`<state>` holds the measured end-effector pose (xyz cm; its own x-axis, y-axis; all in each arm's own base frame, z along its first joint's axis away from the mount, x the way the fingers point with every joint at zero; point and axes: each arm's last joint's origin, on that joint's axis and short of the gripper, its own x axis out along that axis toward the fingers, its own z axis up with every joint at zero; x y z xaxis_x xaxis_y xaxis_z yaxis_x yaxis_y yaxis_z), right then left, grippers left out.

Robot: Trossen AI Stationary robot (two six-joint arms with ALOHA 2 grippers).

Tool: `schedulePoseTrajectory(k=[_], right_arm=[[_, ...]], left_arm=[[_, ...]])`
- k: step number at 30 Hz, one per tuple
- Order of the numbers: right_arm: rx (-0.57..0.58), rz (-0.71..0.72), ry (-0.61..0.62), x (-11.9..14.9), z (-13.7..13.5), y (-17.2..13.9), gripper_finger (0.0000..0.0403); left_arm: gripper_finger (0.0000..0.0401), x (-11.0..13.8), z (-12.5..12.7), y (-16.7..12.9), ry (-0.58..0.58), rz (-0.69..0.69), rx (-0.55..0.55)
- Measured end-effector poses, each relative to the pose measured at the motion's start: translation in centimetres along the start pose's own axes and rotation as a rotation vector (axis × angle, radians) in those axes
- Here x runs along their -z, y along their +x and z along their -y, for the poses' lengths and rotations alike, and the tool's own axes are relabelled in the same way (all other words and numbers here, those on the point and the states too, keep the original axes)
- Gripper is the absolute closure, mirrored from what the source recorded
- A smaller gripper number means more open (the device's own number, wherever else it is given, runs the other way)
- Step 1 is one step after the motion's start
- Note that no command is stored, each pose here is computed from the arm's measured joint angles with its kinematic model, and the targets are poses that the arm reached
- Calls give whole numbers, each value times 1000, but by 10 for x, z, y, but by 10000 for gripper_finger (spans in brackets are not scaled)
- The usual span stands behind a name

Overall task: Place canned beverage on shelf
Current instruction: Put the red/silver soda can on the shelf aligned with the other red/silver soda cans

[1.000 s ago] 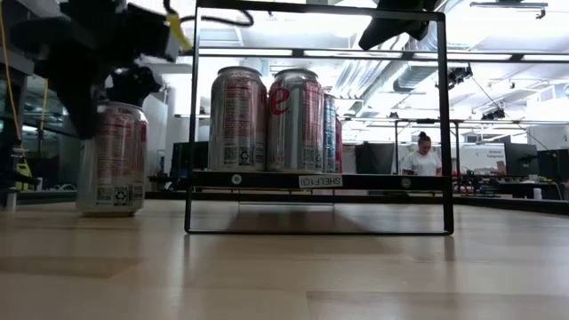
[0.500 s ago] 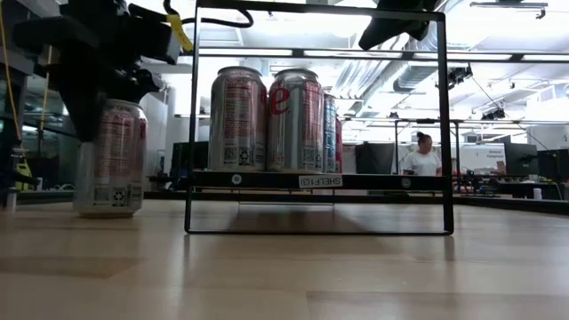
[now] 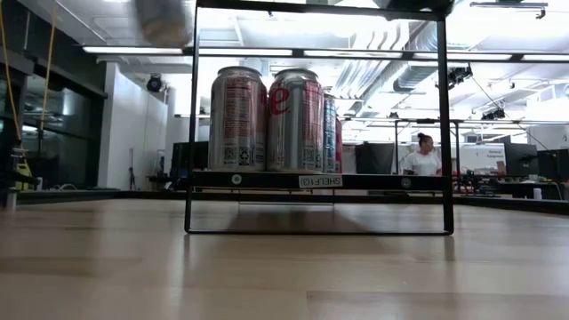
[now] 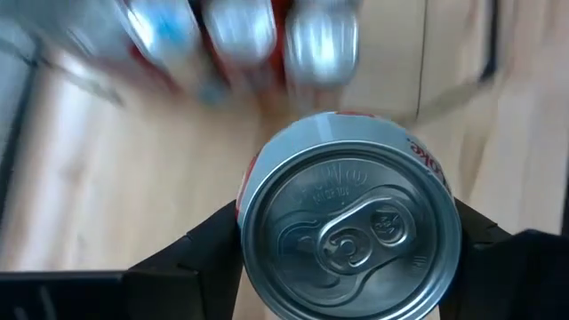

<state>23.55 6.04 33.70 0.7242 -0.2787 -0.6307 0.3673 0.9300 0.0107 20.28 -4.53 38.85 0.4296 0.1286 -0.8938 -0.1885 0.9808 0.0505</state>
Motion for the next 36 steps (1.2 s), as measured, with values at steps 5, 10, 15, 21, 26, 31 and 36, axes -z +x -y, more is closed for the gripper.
schedulePoseTrajectory(k=[5, 10, 15, 21, 26, 31, 36], right_arm=[[86, 20, 43, 5, 12, -17, 403], [134, 52, 114, 5, 21, -27, 403], [173, 82, 139, 5, 22, -27, 403], [202, 100, 138, 4, 23, -27, 403], [217, 109, 138, 4, 23, -28, 403], [219, 110, 144, 4, 24, -27, 403], [218, 112, 162, 4, 24, -27, 403]], left_arm=[[193, -45, -3, -33, -5, 180, -66], [193, -97, 3, -17, 90, 208, -142], [193, -140, 9, 16, 168, 228, -176], [193, -169, 12, 40, 159, 321, -130], [193, -176, 12, 46, 132, 358, -113], [193, -178, 11, 44, 81, 387, -125], [193, -178, 10, 44, 66, 389, -147]])
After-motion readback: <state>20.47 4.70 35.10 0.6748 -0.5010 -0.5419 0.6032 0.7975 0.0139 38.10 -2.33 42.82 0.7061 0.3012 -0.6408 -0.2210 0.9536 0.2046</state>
